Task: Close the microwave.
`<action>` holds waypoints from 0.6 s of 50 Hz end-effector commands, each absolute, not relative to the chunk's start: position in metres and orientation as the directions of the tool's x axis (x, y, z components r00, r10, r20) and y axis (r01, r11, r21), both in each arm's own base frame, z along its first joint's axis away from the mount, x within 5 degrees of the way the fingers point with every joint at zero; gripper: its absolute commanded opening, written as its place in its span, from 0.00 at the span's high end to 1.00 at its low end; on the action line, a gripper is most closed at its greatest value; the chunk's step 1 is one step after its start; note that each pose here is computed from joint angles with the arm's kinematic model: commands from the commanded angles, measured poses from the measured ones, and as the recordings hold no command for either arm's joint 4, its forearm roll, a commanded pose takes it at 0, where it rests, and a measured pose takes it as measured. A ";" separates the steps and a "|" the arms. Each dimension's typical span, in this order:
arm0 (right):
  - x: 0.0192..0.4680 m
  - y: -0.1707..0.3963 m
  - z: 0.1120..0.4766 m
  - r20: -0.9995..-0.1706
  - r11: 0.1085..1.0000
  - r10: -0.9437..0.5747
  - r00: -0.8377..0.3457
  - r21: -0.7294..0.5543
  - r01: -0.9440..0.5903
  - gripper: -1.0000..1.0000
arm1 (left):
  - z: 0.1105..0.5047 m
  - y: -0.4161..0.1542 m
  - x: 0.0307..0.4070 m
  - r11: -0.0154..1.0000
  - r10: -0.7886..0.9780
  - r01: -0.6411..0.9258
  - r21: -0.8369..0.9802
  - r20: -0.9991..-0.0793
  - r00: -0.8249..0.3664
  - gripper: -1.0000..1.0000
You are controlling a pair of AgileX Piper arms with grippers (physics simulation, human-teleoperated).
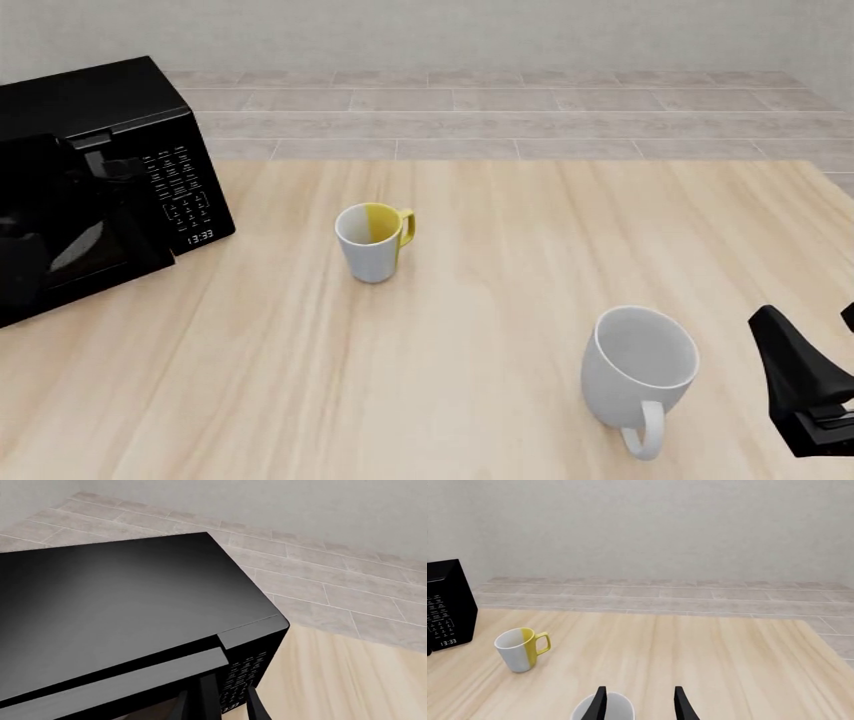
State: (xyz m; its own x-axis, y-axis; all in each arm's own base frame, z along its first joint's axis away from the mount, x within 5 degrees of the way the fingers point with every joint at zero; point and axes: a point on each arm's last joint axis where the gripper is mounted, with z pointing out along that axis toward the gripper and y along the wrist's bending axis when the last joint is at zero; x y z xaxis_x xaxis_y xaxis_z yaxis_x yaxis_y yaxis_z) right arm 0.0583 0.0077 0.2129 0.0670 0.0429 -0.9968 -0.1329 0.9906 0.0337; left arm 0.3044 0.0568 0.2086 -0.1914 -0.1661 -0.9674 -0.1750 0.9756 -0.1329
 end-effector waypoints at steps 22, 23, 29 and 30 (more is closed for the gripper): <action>0.057 0.009 0.212 -0.997 0.988 0.049 0.061 0.039 -0.152 0.00 | 0.194 0.106 0.335 0.917 -0.274 -0.350 -0.191 -0.939 -0.206 0.00; 0.057 0.009 0.212 -0.997 0.988 0.050 0.060 0.040 -0.152 0.00 | 0.193 0.107 0.336 0.917 -0.275 -0.351 -0.192 -0.939 -0.207 0.00; 0.057 0.009 0.212 -0.997 0.986 0.051 0.061 0.041 -0.159 0.00 | 0.188 0.109 0.337 0.917 -0.269 -0.355 -0.181 -0.939 -0.215 0.00; 0.057 0.009 0.212 -0.997 0.986 0.051 0.061 0.041 -0.159 0.00 | 0.188 0.109 0.337 0.917 -0.269 -0.355 -0.181 -0.939 -0.215 0.00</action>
